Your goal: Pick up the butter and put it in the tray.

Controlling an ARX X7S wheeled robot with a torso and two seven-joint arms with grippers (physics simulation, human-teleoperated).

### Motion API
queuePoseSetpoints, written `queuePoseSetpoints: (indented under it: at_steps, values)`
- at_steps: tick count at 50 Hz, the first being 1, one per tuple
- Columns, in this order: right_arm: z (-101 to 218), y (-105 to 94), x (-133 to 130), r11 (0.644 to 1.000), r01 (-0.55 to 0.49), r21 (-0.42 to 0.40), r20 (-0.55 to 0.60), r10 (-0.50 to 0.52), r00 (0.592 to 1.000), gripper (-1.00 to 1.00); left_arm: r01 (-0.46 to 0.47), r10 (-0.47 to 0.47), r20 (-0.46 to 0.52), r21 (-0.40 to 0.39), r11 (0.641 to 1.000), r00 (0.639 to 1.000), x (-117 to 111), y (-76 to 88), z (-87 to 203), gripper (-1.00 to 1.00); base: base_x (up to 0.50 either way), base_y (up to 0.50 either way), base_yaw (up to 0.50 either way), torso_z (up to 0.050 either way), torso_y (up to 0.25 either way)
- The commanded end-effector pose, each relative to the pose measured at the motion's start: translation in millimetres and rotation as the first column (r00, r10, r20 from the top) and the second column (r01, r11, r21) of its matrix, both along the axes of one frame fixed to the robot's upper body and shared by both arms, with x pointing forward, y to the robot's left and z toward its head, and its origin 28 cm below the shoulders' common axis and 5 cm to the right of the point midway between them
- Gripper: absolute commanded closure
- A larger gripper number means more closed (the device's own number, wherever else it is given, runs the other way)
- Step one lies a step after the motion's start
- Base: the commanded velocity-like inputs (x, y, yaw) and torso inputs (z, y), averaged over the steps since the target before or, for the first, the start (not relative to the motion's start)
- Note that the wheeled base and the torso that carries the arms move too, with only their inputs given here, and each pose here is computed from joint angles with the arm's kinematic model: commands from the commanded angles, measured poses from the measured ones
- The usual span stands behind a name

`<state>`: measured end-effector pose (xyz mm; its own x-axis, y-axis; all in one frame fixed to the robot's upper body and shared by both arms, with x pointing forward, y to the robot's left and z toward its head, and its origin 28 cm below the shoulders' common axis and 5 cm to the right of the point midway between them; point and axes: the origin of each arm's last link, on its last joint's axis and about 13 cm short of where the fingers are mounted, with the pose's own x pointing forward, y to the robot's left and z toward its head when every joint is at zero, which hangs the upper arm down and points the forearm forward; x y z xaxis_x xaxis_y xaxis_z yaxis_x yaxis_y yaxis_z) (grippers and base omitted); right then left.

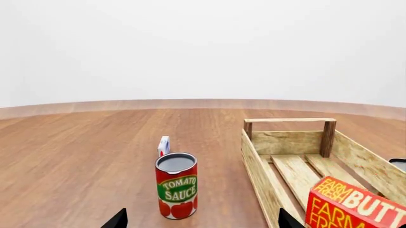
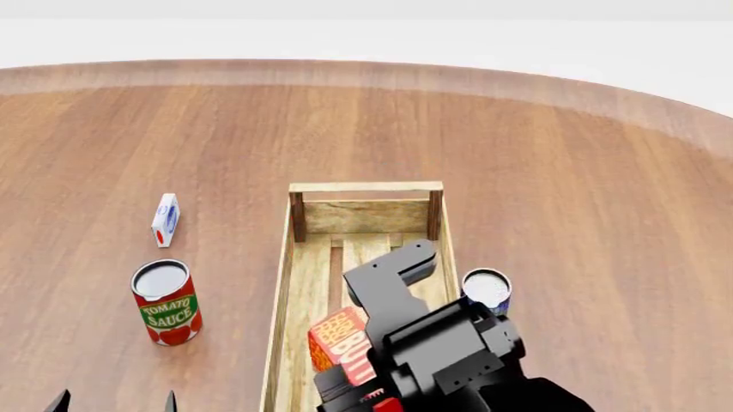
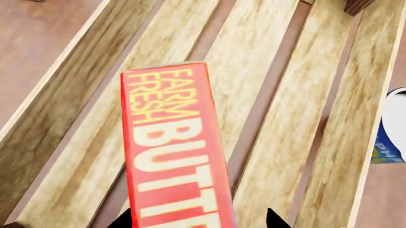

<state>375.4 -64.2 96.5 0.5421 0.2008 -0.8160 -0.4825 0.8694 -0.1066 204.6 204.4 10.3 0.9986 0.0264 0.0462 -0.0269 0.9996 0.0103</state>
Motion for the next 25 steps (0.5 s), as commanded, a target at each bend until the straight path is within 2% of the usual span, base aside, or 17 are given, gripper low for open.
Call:
queuePoseSetpoints:
  at_steps: [1,14,25]
  values:
    - [0,1.3,0,1.000,-0.019,0.003,-0.007,0.019,1.000,-1.00,0.000,0.000,0.001,-0.001,1.000,1.000,0,-0.1,0,-1.00,0.00,0.00,0.00,0.000,0.000]
    - [2,0.9,0,1.000,-0.026,0.000,-0.011,0.026,1.000,-1.00,-0.001,0.001,0.000,0.001,1.000,1.000,0,-0.2,-1,-1.00,0.00,0.00,0.00,0.000,0.000]
    - [55,1.3,20,0.994,-0.082,0.070,0.053,0.079,0.996,-1.00,-0.005,0.005,-0.002,0.005,1.000,1.000,1,-0.2,-1,-1.00,0.00,0.00,0.00,0.000,0.000]
